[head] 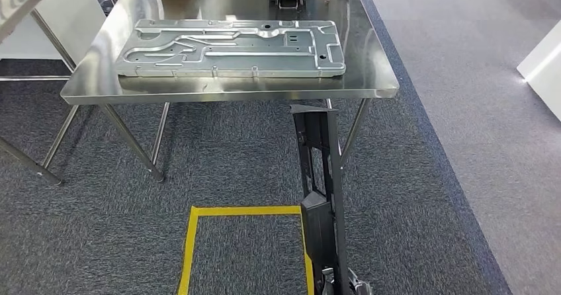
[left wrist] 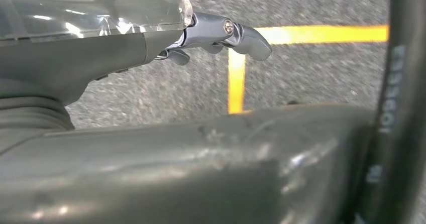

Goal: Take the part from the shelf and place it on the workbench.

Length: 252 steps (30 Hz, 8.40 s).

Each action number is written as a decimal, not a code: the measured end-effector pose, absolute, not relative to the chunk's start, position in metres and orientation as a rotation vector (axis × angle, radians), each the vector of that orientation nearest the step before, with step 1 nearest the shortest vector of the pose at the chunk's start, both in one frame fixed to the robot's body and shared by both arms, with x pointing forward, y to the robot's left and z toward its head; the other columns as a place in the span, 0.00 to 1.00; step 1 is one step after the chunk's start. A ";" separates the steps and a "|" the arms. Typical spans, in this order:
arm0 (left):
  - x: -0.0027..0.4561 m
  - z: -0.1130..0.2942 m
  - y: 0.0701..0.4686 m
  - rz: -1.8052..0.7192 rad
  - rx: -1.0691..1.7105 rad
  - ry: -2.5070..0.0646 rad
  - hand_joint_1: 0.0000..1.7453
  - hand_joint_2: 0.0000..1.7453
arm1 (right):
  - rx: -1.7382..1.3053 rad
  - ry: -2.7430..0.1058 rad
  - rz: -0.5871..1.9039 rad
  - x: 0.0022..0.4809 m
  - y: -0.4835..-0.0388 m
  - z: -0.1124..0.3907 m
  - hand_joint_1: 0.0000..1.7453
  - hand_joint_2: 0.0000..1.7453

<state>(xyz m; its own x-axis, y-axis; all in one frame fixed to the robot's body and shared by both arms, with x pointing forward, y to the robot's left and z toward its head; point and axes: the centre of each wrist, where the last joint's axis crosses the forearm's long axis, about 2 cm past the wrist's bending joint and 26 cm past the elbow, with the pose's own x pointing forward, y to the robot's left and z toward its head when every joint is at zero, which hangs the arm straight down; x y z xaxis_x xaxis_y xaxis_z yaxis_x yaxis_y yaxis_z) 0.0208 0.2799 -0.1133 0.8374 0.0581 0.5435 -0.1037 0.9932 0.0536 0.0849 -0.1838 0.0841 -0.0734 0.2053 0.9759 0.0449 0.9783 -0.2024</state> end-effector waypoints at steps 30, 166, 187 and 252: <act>0.027 -0.113 0.282 0.098 0.089 -0.585 0.00 0.00 | -0.317 -1.644 0.211 0.090 -0.189 0.085 1.00 1.00; 0.049 -0.111 0.285 0.018 -0.036 -0.600 0.00 0.00 | -1.388 -1.645 1.390 0.358 -0.238 0.216 0.00 1.00; 0.058 -0.110 0.284 0.027 -0.055 -0.615 0.00 0.00 | -1.056 -1.422 1.494 0.380 -0.248 0.207 0.00 1.00; 0.047 -0.111 0.283 0.077 -0.037 -0.603 0.00 0.00 | -1.018 -1.557 1.308 0.302 -0.247 0.129 0.00 0.00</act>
<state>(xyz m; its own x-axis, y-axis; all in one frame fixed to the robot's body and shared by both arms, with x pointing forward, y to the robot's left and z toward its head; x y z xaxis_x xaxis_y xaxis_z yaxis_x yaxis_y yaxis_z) 0.0466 0.2831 -0.1110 0.8208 0.0828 0.5653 -0.0614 0.9965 -0.0568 0.3016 -0.2474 0.1287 -0.3165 0.9435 0.0980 0.0658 0.1249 -0.9900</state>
